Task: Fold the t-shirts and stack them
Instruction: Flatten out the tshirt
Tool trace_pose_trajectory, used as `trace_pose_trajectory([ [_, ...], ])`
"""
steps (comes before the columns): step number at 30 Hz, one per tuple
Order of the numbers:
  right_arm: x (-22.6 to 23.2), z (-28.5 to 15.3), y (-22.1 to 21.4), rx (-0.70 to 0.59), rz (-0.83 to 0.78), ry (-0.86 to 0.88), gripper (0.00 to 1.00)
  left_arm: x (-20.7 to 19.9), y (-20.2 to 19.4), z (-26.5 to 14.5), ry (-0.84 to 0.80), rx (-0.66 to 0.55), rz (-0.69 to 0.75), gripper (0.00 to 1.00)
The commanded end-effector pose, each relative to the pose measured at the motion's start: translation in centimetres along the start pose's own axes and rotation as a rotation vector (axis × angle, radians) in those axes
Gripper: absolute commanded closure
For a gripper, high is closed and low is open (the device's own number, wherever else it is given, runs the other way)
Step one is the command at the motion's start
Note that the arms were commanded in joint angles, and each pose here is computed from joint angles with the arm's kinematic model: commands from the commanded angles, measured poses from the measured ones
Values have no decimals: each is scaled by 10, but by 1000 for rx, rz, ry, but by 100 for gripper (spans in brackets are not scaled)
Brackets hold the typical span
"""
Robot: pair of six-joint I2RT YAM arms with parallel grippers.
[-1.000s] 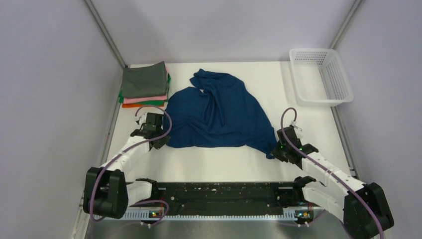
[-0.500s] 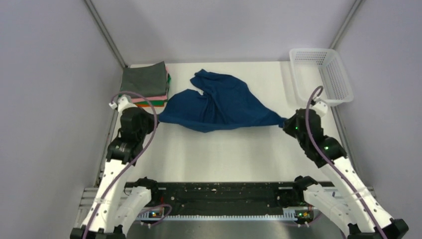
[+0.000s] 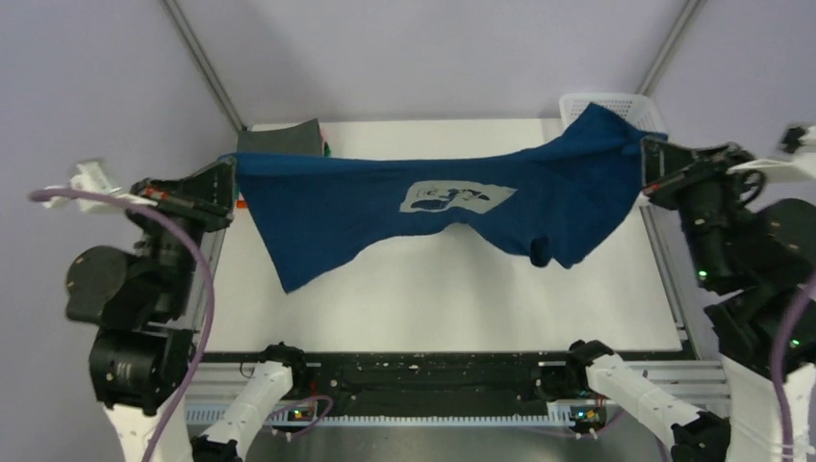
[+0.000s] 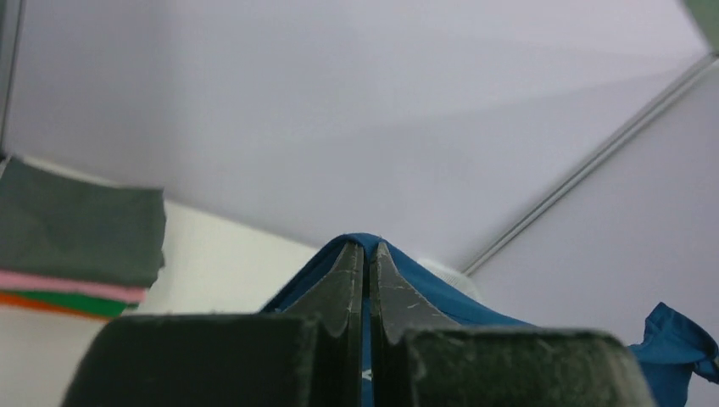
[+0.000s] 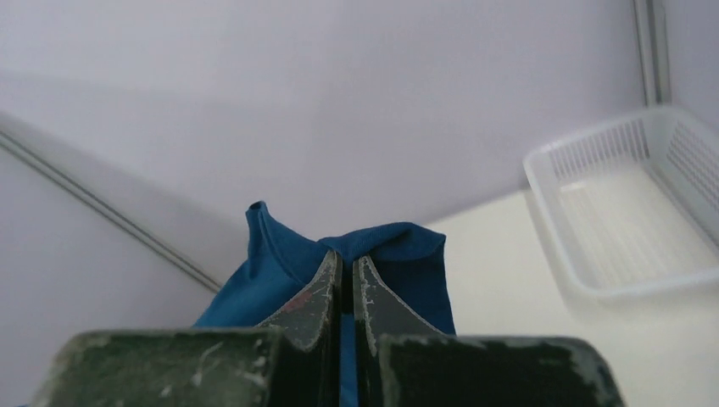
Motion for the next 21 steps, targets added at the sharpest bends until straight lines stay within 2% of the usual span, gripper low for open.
trace_pose_trajectory([
  [1,25,-31,67,-119,-37,138,100,-38,45,-37,-132,-88,59,100],
  [6,46,-64,113,-191,-60,288,100,-70,70,-80,-298,-134,70,100],
  [11,50,-77,127,-232,-66,328,100,-83,80,-99,-366,-154,71,100],
  [15,44,-61,118,-234,-74,266,100,-69,67,-76,-301,-132,55,100],
  [21,29,-6,77,-174,-129,83,100,-20,5,2,-122,22,43,100],
])
Point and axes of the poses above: each gripper's point midway between its finger pads, its own z axis out along the fingers, its own x axis along the line the jaws close on, y = z × x, the point moved 5 cm from there along -z, back along the fingers, and after that the axes turned 2 degrees about -z, right-handed, at the moved point
